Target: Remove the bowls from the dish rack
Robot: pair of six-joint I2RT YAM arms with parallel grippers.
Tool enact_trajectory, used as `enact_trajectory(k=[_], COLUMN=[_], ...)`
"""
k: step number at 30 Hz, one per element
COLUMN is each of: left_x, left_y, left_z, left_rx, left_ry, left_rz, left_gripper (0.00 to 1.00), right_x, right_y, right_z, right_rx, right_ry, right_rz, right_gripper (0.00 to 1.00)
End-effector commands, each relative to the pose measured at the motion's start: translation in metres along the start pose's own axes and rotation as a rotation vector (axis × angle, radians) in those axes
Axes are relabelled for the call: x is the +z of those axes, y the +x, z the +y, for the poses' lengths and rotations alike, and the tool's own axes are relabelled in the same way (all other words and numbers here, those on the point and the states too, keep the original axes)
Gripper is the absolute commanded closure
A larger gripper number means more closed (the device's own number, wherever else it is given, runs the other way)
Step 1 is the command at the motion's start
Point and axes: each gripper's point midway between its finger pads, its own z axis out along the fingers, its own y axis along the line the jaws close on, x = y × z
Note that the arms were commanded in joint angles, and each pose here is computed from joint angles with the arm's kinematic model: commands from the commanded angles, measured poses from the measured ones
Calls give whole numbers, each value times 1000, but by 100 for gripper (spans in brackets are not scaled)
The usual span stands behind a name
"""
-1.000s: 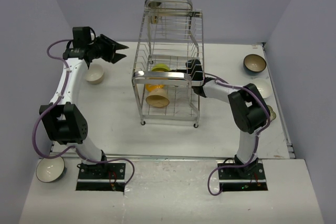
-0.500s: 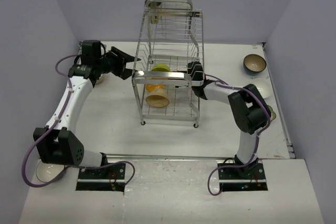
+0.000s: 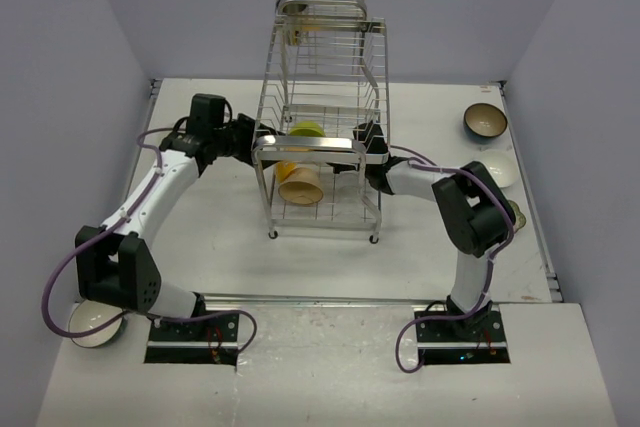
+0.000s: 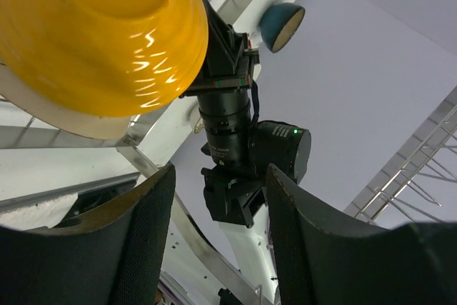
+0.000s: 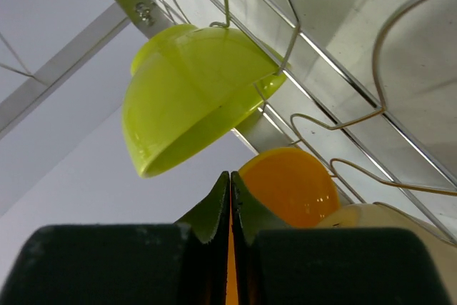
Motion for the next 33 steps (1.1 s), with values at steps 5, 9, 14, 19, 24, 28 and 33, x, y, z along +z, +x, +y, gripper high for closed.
enact_trajectory(k=[5, 9, 14, 19, 24, 28, 33], left_x=[8, 13, 17, 11, 3, -2, -3], left_y=[-12, -16, -29, -46, -61, -75, -85], left_z=[2, 5, 7, 3, -7, -4, 0], left_rx=[-38, -34, -7, 15, 56, 46, 56], left_ry=[9, 0, -17, -22, -29, -21, -38], left_rz=[-40, -44, -65, -110, -164, -192, -219], left_gripper=[46, 46, 46, 47, 47, 47, 47], right_x=[1, 0, -2, -6, -9, -14, -19], right_y=[-29, -30, -31, -27, -25, -25, -22], right_z=[8, 7, 6, 5, 2, 3, -1], right_rx=[811, 811, 765, 739, 734, 710, 698], right_ry=[29, 24, 3, 5, 34, 44, 69], right_rz=[-87, -88, -83, -64, -69, -81, -66], right_gripper=[100, 100, 100, 100, 100, 100, 100])
